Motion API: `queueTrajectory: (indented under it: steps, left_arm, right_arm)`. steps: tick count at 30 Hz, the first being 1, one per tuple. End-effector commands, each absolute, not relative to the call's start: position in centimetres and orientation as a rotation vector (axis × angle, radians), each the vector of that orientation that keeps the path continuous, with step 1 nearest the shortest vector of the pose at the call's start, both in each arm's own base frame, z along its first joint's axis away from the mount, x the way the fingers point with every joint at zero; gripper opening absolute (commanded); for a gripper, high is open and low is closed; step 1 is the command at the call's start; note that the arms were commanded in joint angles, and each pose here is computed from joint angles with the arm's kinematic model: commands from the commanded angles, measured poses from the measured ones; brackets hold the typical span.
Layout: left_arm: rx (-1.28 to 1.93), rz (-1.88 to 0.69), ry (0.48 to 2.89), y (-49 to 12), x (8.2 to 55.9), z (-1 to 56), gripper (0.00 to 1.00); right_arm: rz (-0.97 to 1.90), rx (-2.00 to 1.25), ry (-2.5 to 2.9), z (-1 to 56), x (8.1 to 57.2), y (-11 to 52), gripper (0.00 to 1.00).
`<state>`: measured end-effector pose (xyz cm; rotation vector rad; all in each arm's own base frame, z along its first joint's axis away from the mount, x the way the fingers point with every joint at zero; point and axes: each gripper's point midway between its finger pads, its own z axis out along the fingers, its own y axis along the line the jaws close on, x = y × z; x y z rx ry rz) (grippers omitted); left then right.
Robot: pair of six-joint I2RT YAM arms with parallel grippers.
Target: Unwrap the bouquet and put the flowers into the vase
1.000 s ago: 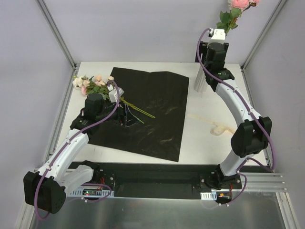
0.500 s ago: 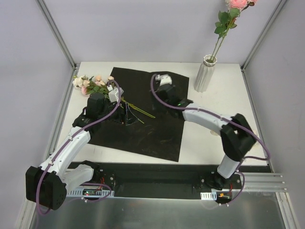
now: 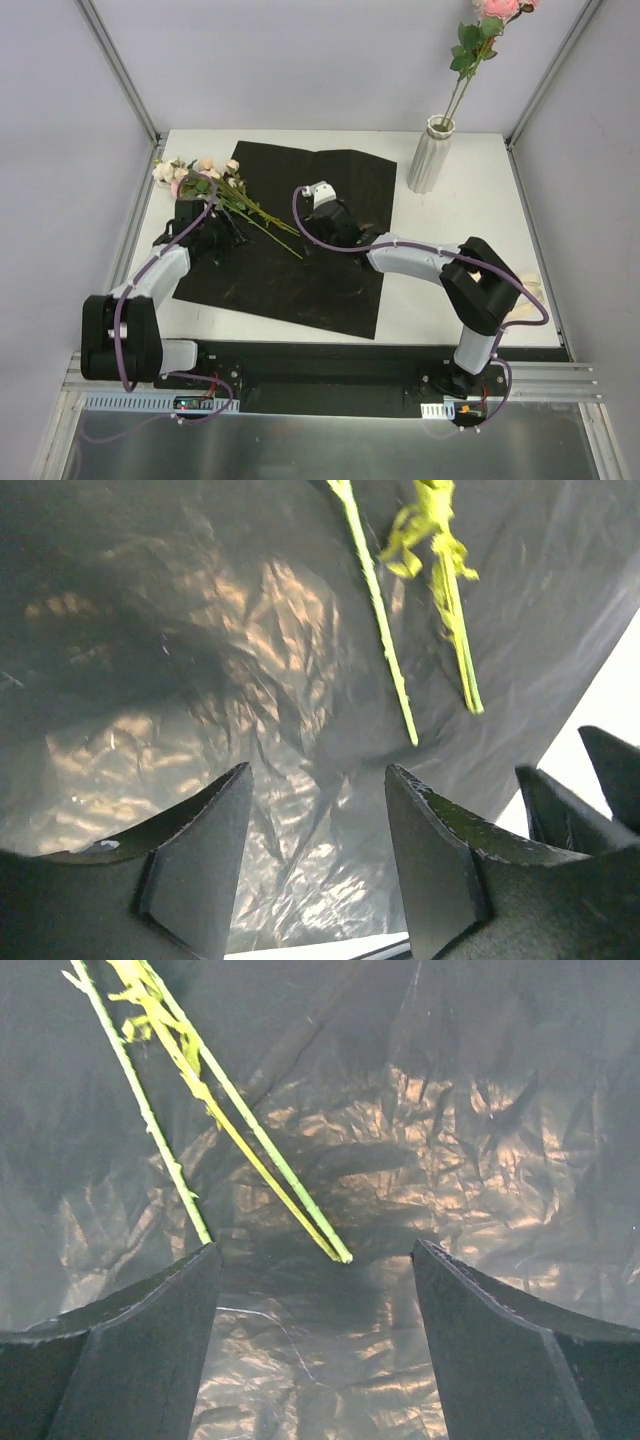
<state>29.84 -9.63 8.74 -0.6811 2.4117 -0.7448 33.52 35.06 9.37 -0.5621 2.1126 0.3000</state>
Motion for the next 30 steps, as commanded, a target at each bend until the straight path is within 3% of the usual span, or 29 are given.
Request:
queueTrajectory:
  steps: [1,11,18,25,30]
  left_arm:
    - [-0.872,-0.754,2.277,-8.3,35.0,10.6,0.54]
    - [-1.004,-0.868,2.114,-7.0,42.9,7.6,0.44]
    - [-1.025,-0.92,2.015,-6.9,45.2,5.6,0.38]
    - [-1.057,-1.015,1.99,-7.8,45.9,3.7,0.22]
    - [-1.007,-1.002,1.958,-7.6,45.6,5.1,0.04]
  right_arm:
    - [0.356,-0.53,2.037,11.8,33.6,34.7,0.79]
    - [0.424,-0.419,2.051,12.1,34.7,32.8,0.79]
    - [0.434,-0.421,2.056,11.9,34.9,32.7,0.79]
    - [0.46,-0.396,2.067,11.9,34.9,32.9,0.79]
    - [0.458,-0.392,2.07,11.7,35.0,32.7,0.79]
